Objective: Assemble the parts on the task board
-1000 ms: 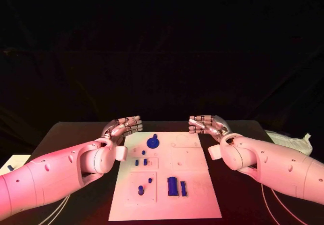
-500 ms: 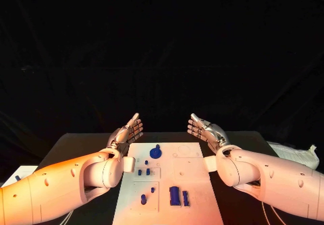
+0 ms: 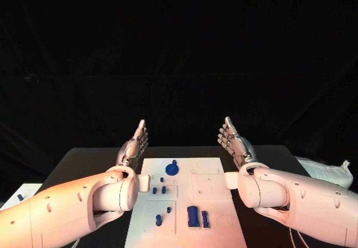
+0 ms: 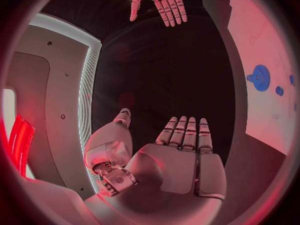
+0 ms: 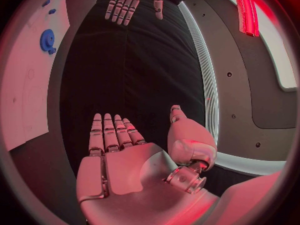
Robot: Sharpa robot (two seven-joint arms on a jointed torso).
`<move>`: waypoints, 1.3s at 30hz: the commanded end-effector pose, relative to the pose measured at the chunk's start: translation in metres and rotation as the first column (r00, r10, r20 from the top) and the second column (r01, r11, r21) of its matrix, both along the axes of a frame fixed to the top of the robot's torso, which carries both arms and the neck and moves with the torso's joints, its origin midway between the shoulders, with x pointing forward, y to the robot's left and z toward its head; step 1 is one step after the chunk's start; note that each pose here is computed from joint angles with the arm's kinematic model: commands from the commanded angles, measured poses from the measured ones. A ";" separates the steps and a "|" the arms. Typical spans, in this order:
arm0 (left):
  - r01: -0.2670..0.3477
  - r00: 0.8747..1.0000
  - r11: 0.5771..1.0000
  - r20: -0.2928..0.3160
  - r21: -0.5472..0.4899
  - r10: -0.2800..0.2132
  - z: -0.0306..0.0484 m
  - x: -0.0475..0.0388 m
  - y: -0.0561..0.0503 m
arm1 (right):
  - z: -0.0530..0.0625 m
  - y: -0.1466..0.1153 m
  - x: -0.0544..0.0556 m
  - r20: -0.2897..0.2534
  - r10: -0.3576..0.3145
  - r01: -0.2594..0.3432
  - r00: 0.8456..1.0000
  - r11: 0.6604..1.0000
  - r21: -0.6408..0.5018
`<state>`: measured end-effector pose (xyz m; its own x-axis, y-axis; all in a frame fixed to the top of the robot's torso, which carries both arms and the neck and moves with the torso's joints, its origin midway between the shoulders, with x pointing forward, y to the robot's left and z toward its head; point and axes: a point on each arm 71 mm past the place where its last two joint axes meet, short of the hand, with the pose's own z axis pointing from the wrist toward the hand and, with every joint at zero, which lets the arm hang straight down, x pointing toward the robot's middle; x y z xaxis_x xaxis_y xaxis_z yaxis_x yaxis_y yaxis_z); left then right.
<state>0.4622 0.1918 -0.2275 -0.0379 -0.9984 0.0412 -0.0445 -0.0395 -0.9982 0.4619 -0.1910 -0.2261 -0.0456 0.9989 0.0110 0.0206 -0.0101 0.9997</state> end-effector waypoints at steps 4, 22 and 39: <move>-0.022 0.999 0.999 0.043 0.030 0.021 0.0033 -0.0004 0.001 | 0.002 -0.001 0.000 0.019 -0.028 0.028 0.999 1.000 0.000; -0.022 0.999 0.999 0.043 0.030 0.021 0.0033 -0.0004 0.001 | 0.002 -0.001 0.000 0.019 -0.028 0.028 0.999 1.000 0.000; -0.022 0.999 0.999 0.043 0.030 0.021 0.0033 -0.0004 0.001 | 0.002 -0.001 0.000 0.019 -0.028 0.028 0.999 1.000 0.000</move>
<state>0.4621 0.1936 -0.2263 -0.0127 -0.9998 0.0156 -0.0263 -0.0153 -0.9995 0.4619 -0.1933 -0.2259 -0.0114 0.9999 0.0111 0.0197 -0.0109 0.9997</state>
